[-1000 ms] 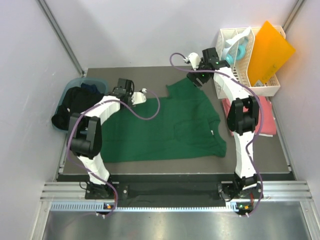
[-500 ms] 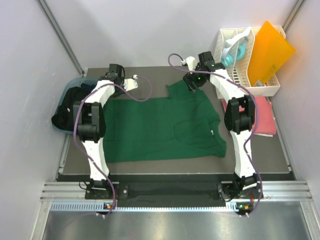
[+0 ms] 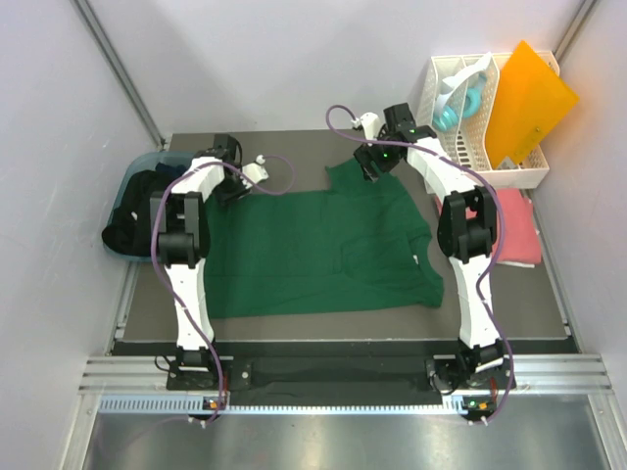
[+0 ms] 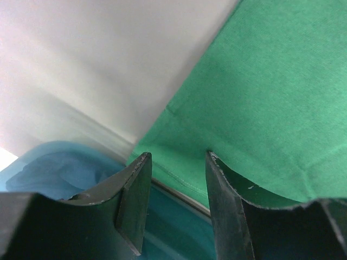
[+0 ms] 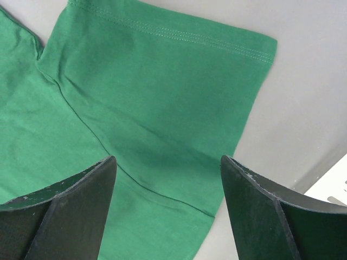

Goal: Fold and stack the t-shirts
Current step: Grap the side of the flattened tshirt furthest away from the robot with both arms

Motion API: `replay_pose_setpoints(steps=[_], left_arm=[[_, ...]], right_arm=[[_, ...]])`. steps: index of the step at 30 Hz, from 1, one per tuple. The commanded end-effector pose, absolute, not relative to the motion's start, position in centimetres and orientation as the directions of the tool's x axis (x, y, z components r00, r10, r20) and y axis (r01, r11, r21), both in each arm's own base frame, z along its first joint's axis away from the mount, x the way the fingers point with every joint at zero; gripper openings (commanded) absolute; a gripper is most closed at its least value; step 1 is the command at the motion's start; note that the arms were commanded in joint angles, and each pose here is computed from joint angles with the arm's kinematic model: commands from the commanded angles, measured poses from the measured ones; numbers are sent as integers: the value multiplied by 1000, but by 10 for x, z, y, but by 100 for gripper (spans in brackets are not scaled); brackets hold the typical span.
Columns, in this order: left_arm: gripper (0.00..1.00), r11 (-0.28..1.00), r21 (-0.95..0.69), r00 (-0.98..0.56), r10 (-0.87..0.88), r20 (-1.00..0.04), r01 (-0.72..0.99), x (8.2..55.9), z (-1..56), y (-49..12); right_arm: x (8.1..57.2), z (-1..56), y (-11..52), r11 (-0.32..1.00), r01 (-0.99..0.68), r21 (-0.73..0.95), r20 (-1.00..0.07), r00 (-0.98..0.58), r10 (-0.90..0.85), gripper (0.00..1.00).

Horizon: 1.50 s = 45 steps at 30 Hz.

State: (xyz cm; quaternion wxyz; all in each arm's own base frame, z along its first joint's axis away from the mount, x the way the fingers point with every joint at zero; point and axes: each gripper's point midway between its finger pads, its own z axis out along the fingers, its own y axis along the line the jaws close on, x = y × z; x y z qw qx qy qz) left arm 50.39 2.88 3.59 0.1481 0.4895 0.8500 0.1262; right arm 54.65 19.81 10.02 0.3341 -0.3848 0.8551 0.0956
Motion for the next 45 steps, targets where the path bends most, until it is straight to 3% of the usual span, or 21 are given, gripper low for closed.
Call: replay_pose_setpoints(steps=[1,11,23,30,37,45], left_arm=[[49,488,391,-475,869,-139,780,521,31,35],[50,448,343,-452,889,-72,826,527,9,51],[47,399,163,-400,916,-31,902,494,-22,41],[42,407,89,-406,913,-20,909,476,-32,38],[35,415,75,-414,910,-31,907,468,-22,28],[32,404,52,-401,914,-57,913,454,3,11]], right_arm=[[551,132,211,687,-718,-114,-704,-429,-566,77],[549,136,216,680,-724,-116,-708,-419,-568,76],[542,102,223,691,-722,-41,-678,-487,-550,78],[563,93,207,750,-658,-73,-681,-516,-519,79],[585,77,175,814,-576,-67,-679,-572,-461,79],[598,58,155,842,-539,-11,-679,-615,-402,79]])
